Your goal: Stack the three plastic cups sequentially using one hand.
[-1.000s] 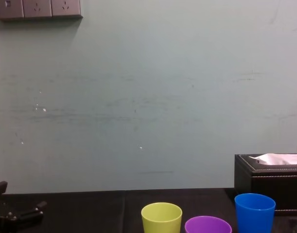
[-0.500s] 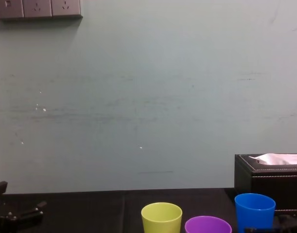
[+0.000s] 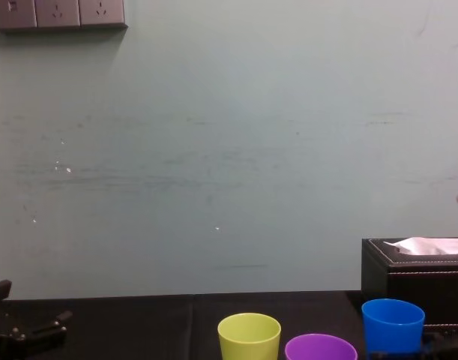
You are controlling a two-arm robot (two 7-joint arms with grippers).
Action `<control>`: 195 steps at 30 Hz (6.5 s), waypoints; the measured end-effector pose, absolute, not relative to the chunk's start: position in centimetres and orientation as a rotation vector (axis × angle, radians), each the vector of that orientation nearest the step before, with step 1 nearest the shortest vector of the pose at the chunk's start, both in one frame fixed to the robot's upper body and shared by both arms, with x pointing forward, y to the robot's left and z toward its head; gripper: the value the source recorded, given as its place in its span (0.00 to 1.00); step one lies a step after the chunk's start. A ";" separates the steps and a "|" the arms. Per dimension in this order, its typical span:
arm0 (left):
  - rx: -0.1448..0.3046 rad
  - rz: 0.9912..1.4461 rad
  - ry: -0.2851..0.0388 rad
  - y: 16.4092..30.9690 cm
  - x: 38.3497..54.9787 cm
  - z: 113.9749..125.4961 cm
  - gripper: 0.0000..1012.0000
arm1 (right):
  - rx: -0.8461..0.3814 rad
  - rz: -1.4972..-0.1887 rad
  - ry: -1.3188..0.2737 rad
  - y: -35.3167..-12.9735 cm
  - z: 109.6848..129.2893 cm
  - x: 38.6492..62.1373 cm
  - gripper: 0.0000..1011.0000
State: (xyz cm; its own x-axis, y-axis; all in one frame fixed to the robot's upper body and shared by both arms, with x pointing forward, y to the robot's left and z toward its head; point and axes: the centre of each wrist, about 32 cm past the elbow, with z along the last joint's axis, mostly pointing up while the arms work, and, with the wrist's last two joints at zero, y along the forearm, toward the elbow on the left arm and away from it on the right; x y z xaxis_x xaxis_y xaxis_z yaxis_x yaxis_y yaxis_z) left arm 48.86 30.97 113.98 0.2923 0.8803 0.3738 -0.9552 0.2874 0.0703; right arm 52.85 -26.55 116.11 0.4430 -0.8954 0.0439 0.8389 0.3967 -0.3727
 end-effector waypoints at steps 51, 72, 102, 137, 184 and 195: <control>0.304 1.248 -0.285 31.0 48.9 114.0 0.99 | -0.365 -1.117 0.166 -25.8 115.7 53.3 0.68; 0.304 1.248 -0.285 31.0 48.9 114.0 0.99 | -0.333 -1.105 0.096 -25.7 119.9 53.8 0.69; 0.304 1.248 -0.285 31.0 48.9 114.0 0.99 | -0.288 -0.850 0.059 -19.7 126.1 55.1 0.68; 0.304 1.248 -0.285 31.0 48.9 114.0 0.99 | -0.348 -0.768 0.113 -18.0 123.7 55.4 0.68; 0.304 1.248 -0.285 31.0 48.9 114.0 0.99 | -0.366 -0.767 0.121 -17.5 122.9 55.7 0.90; 0.304 1.248 -0.285 31.0 48.9 114.0 0.99 | -0.366 -0.767 0.121 -17.5 122.9 55.7 0.99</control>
